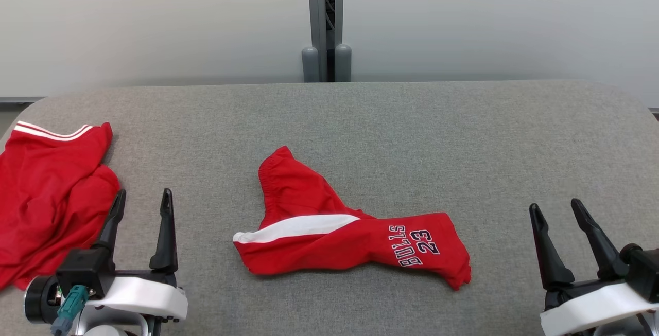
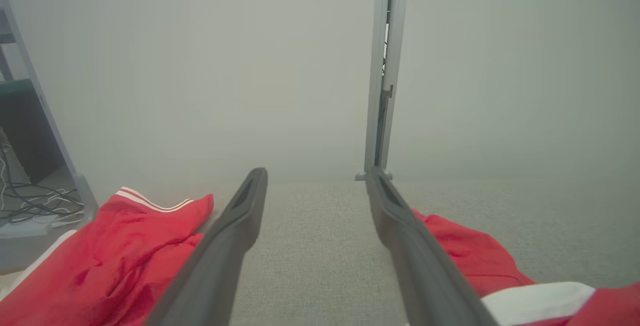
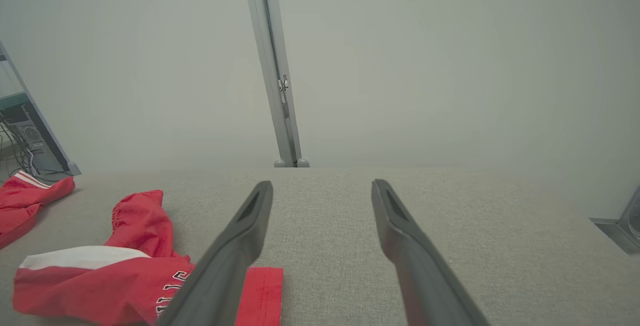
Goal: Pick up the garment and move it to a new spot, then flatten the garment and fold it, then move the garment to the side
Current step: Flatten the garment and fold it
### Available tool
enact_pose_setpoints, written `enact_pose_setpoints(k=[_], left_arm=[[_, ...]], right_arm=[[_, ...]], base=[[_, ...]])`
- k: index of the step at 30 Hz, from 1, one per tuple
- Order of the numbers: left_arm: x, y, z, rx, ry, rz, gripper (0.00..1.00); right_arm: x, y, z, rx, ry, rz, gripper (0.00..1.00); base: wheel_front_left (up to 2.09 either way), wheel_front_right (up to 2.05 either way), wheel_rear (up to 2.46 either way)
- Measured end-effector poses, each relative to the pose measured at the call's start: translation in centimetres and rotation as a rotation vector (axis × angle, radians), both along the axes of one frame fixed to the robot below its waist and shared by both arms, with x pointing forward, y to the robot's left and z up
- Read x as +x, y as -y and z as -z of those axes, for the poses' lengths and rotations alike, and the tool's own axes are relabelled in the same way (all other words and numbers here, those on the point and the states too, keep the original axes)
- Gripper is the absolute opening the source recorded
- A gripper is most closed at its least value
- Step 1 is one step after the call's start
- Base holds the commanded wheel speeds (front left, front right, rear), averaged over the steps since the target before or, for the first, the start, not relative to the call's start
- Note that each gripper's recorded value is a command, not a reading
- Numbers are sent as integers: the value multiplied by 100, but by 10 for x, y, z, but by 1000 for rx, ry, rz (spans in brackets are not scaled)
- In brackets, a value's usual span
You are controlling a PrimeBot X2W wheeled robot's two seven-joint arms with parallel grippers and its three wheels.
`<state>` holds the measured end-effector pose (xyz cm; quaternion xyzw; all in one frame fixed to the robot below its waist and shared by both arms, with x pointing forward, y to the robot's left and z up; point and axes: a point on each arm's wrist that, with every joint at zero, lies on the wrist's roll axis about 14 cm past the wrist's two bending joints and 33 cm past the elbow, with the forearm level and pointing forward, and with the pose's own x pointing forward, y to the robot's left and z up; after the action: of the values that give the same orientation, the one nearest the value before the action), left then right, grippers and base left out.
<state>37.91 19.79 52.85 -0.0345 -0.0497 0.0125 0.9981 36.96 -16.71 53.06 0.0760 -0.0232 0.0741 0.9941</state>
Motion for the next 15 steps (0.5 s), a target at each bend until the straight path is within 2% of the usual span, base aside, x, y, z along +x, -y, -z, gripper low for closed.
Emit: enact_pose_setpoints(k=[15], left_arm=[[0,5,9,-7,-27,8,100]], right_arm=[[0,-3,8,11,-36,-2,100]], base=[[0,0,0]])
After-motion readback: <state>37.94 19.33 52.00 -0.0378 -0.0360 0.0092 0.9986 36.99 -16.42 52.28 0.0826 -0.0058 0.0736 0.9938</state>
